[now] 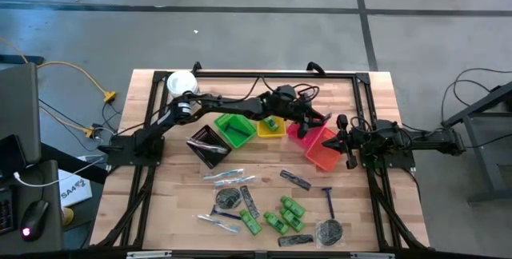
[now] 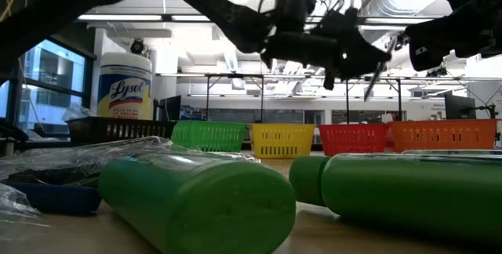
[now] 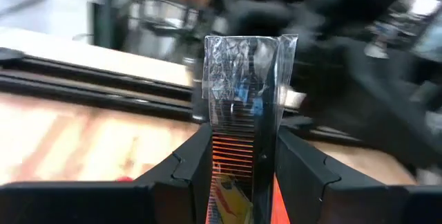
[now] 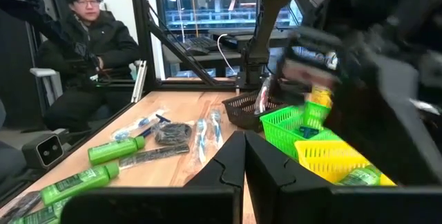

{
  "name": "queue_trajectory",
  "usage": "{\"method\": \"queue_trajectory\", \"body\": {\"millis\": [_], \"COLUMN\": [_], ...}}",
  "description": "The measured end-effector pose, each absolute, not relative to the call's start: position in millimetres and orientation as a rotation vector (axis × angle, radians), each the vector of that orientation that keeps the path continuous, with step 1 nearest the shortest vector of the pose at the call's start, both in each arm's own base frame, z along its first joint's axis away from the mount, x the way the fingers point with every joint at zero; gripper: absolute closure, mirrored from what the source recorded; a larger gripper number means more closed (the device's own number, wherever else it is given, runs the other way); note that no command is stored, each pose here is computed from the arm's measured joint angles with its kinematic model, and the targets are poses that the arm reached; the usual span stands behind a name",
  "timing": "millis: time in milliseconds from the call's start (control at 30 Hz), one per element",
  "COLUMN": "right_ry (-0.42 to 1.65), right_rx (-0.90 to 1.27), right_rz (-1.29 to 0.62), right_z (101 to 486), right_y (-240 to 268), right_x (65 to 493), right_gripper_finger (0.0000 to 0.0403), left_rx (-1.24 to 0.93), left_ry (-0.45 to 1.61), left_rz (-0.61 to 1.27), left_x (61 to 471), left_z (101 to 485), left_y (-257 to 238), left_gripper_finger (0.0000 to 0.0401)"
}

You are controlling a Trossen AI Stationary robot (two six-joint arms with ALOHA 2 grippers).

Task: Pick & Place Travel size toiletries
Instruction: Put the left black hair comb into the red bin

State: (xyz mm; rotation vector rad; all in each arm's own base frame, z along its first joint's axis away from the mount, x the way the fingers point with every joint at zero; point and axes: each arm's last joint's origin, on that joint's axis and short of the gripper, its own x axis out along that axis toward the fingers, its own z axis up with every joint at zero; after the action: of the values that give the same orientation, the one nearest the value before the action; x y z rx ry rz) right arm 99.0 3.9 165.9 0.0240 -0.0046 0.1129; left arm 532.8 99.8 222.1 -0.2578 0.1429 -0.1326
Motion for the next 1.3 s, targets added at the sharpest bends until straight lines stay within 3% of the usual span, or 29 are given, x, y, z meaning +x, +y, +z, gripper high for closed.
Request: {"method": "queue_trajectory", "body": {"millis": [433,833,1300], "right_ry": [-0.005,-0.004,-0.003], "right_rx": [0.021,0.021,0.021], "right_rz": [0.113,0.113,0.113], "right_z": [166,166,166], "right_y": [4,4,4], "right_x": [99,99,99], "right_gripper_finger": [0.0401,0.0401,0.0401], "left_rx": [-0.285,-0.069,0.020], "left_ry": [0.236,0.373,0.438], "left_rz": [0.163,0.087,0.035], "left_x": [535,532,530], "left_z": [198,187,181], "left_y": [116,109,107], "left_gripper_finger": [0.0277,0.0277,0.0277]}}
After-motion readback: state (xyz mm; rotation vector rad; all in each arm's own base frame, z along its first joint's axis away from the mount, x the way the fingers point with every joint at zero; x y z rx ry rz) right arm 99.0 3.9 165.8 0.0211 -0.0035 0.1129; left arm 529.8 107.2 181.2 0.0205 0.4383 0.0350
